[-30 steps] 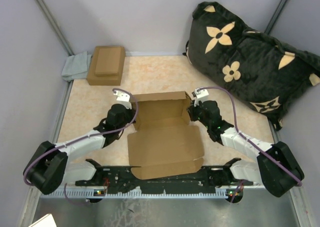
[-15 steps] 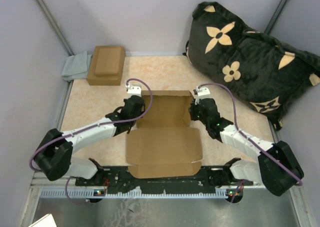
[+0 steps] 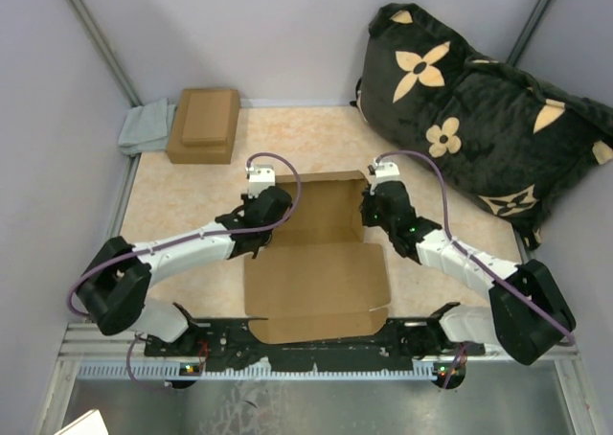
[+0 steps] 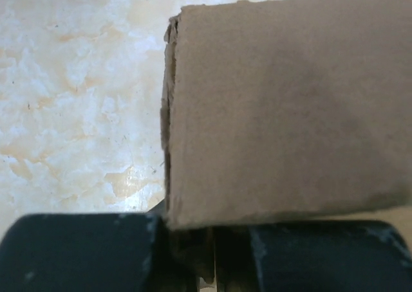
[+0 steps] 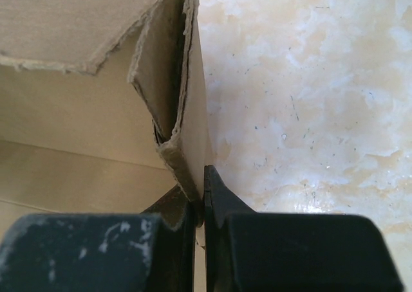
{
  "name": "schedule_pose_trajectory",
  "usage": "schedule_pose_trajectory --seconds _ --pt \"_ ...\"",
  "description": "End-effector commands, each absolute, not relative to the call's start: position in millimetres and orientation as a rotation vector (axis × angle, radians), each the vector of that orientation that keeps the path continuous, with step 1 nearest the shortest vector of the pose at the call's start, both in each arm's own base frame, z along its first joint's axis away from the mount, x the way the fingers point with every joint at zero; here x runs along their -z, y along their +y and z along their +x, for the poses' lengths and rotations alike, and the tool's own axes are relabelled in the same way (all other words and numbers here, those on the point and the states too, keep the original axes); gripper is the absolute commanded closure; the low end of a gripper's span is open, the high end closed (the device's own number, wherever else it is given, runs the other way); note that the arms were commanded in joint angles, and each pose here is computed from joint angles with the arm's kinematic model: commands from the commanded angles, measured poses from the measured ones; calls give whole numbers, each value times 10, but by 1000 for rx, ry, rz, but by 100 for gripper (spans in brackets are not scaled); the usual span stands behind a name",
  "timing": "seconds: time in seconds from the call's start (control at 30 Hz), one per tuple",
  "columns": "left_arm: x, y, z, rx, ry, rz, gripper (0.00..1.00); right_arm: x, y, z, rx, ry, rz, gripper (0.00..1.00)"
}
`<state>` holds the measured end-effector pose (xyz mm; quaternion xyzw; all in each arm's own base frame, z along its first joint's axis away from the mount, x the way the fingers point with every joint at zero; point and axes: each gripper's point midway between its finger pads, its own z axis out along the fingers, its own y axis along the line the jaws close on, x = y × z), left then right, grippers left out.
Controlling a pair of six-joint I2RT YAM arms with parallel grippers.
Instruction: Fold the paper box
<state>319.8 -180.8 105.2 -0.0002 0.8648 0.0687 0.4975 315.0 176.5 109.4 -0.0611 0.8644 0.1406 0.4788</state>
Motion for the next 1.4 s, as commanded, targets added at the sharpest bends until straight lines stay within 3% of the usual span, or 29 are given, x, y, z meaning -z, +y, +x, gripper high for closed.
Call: schedule_pose_trajectory --seconds 0.0,0.13,0.47,0.63,0.93,1.03,1.2,1.37 --pt "-1047 -1997 3040 8 2120 110 82 -1407 1938 3292 -414 2023 -124 100" --pt "-1103 -2068 2983 103 2107 126 71 -1381 1937 3305 -406 2033 -119 100" --pt "-1123 -1978 2900 100 2125 95 66 -1366 1941 3337 -392 2067 -93 100" --pt "-1177 -1885 2862 74 2128 64 53 -1364 1915 3342 -370 2079 -91 100" --pt "-1284 -1849 2791 89 2145 58 54 -1255 1863 3342 -311 2126 -106 100" --pt "-1318 -1884 2773 127 2130 87 64 -1273 1918 3335 -351 2106 -122 99" --pt "-1345 -1945 2783 162 2104 129 100 -1239 1970 3358 -375 2091 -135 95" --pt "-1416 -1982 2804 179 2068 177 100 -1184 1987 3402 -362 2087 -163 80"
